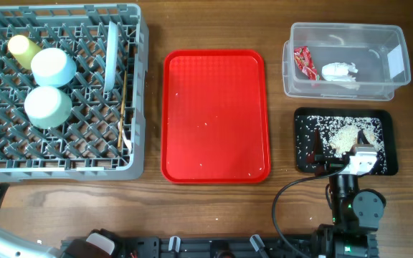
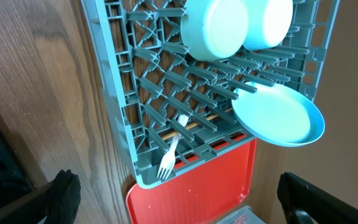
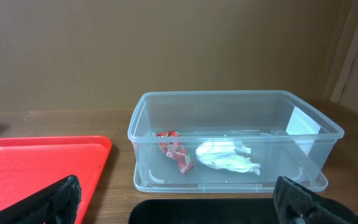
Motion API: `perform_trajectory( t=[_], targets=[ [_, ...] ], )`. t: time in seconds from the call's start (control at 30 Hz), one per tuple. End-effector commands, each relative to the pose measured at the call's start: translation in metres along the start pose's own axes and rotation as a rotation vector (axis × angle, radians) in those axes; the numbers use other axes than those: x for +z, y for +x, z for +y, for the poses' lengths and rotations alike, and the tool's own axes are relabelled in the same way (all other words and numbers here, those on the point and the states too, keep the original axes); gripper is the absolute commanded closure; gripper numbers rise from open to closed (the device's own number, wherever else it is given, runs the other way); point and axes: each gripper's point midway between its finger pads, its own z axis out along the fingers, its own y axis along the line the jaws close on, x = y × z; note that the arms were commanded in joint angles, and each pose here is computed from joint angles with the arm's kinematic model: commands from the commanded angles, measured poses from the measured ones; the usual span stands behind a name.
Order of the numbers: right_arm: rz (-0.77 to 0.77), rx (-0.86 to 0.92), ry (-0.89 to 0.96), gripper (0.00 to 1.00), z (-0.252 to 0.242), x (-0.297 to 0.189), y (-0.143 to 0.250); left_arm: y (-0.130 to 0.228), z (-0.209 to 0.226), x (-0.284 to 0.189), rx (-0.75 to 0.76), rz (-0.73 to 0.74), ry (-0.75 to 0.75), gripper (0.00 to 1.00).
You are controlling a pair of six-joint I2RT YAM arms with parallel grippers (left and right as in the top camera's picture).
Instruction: Sort waste into correct bins and load items into the dishwasher rack
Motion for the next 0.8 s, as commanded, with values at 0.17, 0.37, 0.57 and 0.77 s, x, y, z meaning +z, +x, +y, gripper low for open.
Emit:
perform_trajectory(
  t=[0.17, 0.37, 0.57, 0.77],
  targets=[
    [-0.015, 0.018, 0.019, 0.0, -0.0037, -0.0009, -0.0031, -0.0002, 0.0015, -0.0015, -0.01, -0.008, 0.0, 0.0],
    [-0.015, 0.019, 0.019, 0.0, -0.0037, -0.0009, -0.0031, -0.0001, 0.0014, -0.0014, -0.01, -0.008, 0.0, 0.0],
    [-0.015, 0.019, 0.019, 0.0, -0.0037, -0.0009, -0.0031, -0.0002, 0.0015, -0.0015, -0.01, -0.008, 0.0, 0.0],
    [-0.015, 0.018, 0.019, 0.0, -0.0037, -0.0009, -0.0031, -0.0018, 0.0021, 0.0005, -0.012, -0.002, -0.006, 0.0]
  ],
)
